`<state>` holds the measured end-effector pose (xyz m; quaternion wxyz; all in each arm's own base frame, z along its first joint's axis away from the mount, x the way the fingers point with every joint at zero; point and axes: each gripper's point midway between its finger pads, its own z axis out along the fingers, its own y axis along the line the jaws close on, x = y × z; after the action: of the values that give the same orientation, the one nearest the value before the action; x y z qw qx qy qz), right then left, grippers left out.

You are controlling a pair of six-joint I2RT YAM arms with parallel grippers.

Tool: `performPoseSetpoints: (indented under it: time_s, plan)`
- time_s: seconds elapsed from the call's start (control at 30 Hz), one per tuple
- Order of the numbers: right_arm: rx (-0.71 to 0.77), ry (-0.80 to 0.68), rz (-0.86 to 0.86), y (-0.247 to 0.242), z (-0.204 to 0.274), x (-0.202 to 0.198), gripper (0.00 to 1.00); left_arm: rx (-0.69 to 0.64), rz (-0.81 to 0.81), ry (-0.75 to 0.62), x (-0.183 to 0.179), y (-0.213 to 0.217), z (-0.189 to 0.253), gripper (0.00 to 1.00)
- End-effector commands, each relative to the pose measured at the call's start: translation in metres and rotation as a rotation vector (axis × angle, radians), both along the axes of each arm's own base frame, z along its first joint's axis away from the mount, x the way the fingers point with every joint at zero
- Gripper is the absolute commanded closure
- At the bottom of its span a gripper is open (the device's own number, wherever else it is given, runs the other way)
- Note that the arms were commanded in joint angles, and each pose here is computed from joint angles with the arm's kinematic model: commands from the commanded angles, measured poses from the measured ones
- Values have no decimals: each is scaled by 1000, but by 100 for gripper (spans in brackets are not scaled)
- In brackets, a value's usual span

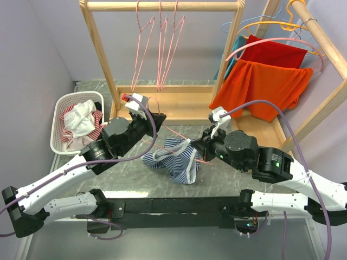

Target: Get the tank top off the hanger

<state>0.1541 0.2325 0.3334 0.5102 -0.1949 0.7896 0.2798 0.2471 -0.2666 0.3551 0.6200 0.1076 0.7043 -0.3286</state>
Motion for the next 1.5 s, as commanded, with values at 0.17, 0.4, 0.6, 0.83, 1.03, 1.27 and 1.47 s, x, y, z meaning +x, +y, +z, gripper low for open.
performPoseSetpoints:
  time_s: [0.17,0.4,0.6,0.83,1.03,1.27,1.47]
  plan:
    - [126,-74,0,10,38,8,90,69,-13,3,-1,2,-11,99]
    - [137,-89,31,18,42,7,73,72,-36,10,-3,-3,-14,99]
    - [126,-81,32,20,38,8,73,66,-45,11,-4,-4,-14,99]
    - [5,10,115,36,5,1,58,50,-37,4,-4,-2,-10,99]
    - [-31,59,113,37,-14,-1,72,48,-29,-2,-4,0,-6,99]
    - [0,42,65,19,-5,-1,74,51,-22,-6,-4,2,-6,99]
    - [-19,54,53,11,-10,-2,76,49,-17,-9,-3,3,-4,99]
